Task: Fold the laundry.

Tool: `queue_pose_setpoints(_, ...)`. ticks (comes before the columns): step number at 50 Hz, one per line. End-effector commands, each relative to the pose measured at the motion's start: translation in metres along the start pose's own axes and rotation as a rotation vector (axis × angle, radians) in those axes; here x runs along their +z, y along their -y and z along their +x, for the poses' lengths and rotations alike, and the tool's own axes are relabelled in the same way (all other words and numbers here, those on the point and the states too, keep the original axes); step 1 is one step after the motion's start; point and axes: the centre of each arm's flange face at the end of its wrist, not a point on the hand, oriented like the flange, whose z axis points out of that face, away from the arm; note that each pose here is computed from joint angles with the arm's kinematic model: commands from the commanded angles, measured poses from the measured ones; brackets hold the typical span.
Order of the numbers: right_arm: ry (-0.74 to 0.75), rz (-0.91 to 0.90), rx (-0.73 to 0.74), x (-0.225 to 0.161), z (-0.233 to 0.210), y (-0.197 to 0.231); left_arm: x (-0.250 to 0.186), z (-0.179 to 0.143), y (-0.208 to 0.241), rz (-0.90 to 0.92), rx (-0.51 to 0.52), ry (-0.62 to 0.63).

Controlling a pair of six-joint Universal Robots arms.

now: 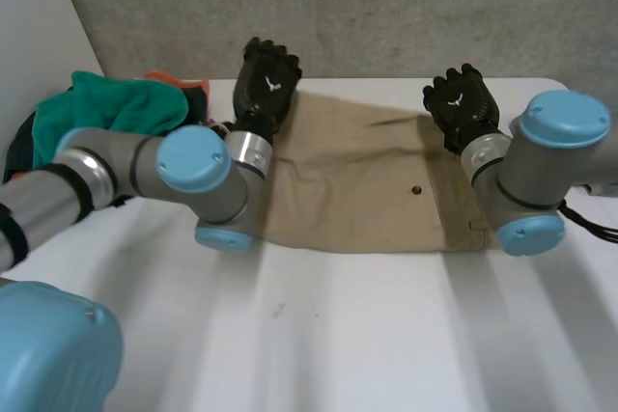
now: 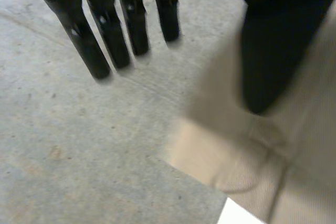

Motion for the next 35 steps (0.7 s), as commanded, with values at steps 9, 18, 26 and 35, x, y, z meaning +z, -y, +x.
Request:
queue_pose_setpoints(9,0.041,-0.123,0.118,-0.045,0.021,0.013,-0.047,-0.006,0.025,-0.036,-0.024,-0.025)
queue_pose_setpoints(18,0.268,-0.412,0.385,-0.098,0.022,-0.021,-0.093,-0.031,0.048,-0.087,-0.182,-0.066)
queue_pose_setpoints(26,0.239,-0.392,0.402,-0.096,0.021,-0.043,-0.107,-0.032,0.053,-0.100,-0.266,-0.084)
queue_pose_setpoints(35,0.209,-0.414,0.402,-0.085,0.020,-0.065,-0.109,-0.031,0.052,-0.106,-0.265,-0.089)
